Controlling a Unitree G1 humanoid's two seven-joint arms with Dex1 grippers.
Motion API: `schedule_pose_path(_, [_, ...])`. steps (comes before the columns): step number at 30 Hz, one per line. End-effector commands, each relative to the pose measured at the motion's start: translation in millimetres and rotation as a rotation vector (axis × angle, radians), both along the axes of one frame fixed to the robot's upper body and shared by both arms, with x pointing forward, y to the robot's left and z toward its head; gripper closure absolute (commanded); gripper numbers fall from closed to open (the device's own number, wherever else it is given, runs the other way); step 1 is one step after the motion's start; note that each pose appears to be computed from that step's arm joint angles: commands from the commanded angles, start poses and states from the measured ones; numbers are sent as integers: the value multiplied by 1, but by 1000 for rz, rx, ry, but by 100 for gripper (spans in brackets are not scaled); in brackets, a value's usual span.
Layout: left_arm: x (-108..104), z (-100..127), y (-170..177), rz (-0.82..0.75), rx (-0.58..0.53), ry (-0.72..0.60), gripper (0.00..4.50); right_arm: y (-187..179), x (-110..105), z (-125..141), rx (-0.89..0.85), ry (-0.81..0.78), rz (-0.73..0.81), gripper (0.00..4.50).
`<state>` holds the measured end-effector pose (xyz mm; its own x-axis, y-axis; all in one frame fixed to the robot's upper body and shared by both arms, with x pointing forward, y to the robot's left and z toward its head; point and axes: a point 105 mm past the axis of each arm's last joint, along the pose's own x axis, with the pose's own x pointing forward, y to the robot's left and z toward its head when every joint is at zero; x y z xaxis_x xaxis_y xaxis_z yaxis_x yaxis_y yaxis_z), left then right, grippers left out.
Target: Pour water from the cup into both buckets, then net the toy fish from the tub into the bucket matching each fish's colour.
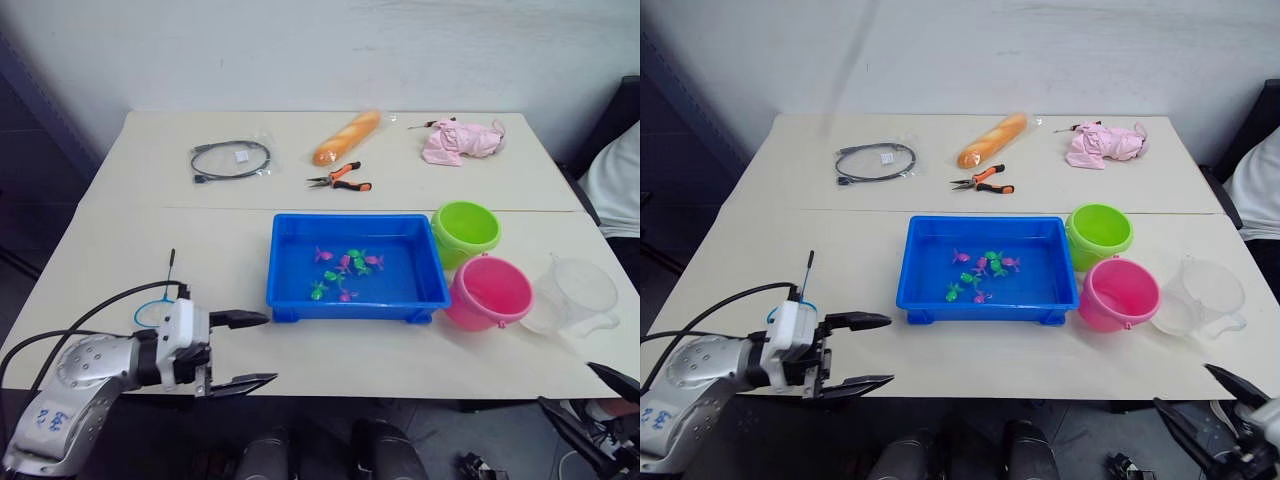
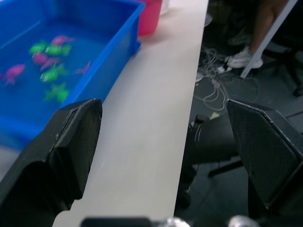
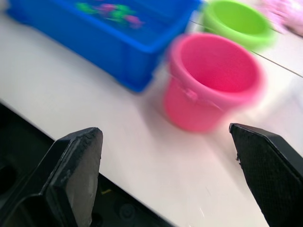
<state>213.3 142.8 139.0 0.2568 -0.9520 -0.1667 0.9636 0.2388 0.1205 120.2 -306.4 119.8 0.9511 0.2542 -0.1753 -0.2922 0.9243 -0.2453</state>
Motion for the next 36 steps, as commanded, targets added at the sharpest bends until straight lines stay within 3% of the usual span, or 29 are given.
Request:
schedule_pose_path(1, [2,14,-18,-52,-55,-33,3,-27,2,-3,63,-59,-220,0])
schedule_pose_path(9, [18,25,-34,-62,-80,-82,3,-77,39,-31,155,-115,-552,0])
schedule_pose_path(17, [20,27,-37,-40,-87,-102,3,-96,69,-47,156,-115,-584,0])
schedule_pose_path(27, [23,23,-25,-35,-26,-78,3,-114,101,-41,188,-129,-607,0])
schedule_pose_path(36, [24,27,-26,-5,-62,-99,3,-113,99,-29,265,-174,-649,0])
